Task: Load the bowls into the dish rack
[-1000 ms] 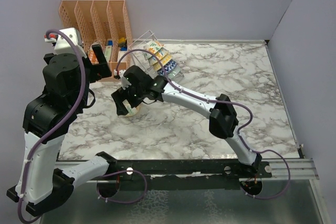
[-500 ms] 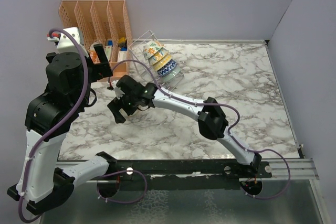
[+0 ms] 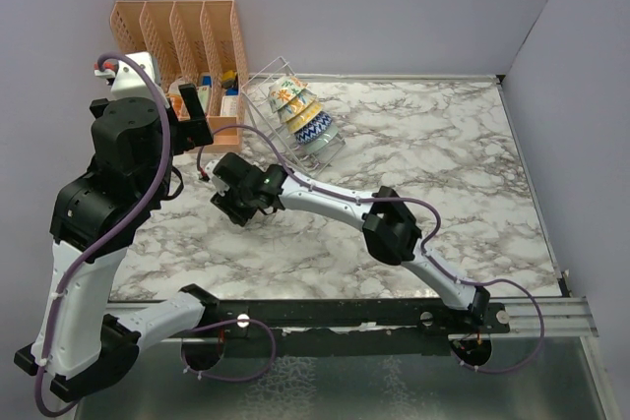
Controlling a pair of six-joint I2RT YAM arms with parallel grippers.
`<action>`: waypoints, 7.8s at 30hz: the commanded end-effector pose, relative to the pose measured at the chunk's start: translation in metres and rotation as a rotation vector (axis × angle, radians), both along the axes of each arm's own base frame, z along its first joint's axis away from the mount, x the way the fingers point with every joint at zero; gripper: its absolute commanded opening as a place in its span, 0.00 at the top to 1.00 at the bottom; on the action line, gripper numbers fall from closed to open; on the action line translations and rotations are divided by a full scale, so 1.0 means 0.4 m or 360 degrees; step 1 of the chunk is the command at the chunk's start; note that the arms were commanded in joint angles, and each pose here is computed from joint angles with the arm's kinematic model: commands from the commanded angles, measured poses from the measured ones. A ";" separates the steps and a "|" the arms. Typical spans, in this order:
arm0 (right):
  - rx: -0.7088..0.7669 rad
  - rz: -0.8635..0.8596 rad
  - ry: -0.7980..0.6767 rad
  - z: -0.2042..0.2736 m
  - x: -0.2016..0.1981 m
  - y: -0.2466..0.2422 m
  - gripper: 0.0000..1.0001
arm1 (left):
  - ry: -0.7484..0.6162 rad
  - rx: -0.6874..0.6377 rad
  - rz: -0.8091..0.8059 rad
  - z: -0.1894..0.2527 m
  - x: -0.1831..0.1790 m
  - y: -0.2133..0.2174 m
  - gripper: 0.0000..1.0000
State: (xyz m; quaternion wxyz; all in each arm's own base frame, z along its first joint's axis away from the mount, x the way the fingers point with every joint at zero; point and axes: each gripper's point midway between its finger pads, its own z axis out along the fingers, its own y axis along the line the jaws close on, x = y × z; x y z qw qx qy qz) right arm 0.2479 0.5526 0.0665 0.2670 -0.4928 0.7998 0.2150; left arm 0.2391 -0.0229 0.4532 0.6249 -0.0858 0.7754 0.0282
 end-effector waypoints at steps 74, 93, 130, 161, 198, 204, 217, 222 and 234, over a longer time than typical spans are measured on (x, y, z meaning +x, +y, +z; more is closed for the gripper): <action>0.2925 -0.1013 0.0807 0.891 0.604 -0.399 0.99 | -0.0127 0.0079 0.0070 0.064 0.007 0.029 0.01; 0.2865 -0.1327 0.1181 0.727 0.670 -0.362 0.99 | -0.0094 0.0123 0.0075 0.042 0.023 0.023 0.01; 0.2811 -0.1569 0.1189 0.555 0.743 -0.362 0.98 | -0.0056 0.0157 0.0081 0.028 0.038 0.018 0.01; 0.2649 -0.1802 0.1240 0.507 0.707 -0.425 0.68 | -0.0045 0.0135 0.0055 0.020 0.045 0.005 0.01; 0.2011 -0.1933 0.1003 0.473 0.604 -0.505 0.66 | 0.0058 0.0107 -0.0023 -0.028 0.049 -0.025 0.01; 0.1697 -0.1822 0.0603 0.520 0.608 -0.524 0.65 | 0.0203 0.0120 -0.0232 -0.081 0.073 -0.097 0.01; 0.0928 -0.1640 -0.0207 0.595 0.540 -0.704 0.58 | 0.0365 -0.0111 -0.0200 -0.154 0.133 -0.173 0.01; 0.0729 -0.1620 -0.0447 0.624 0.501 -0.793 0.38 | 0.0383 -0.0192 0.0131 -0.177 0.154 -0.127 0.01; 0.0577 -0.1584 -0.0438 0.608 0.441 -0.839 0.01 | 0.0309 -0.0211 0.0493 -0.171 0.171 -0.063 0.01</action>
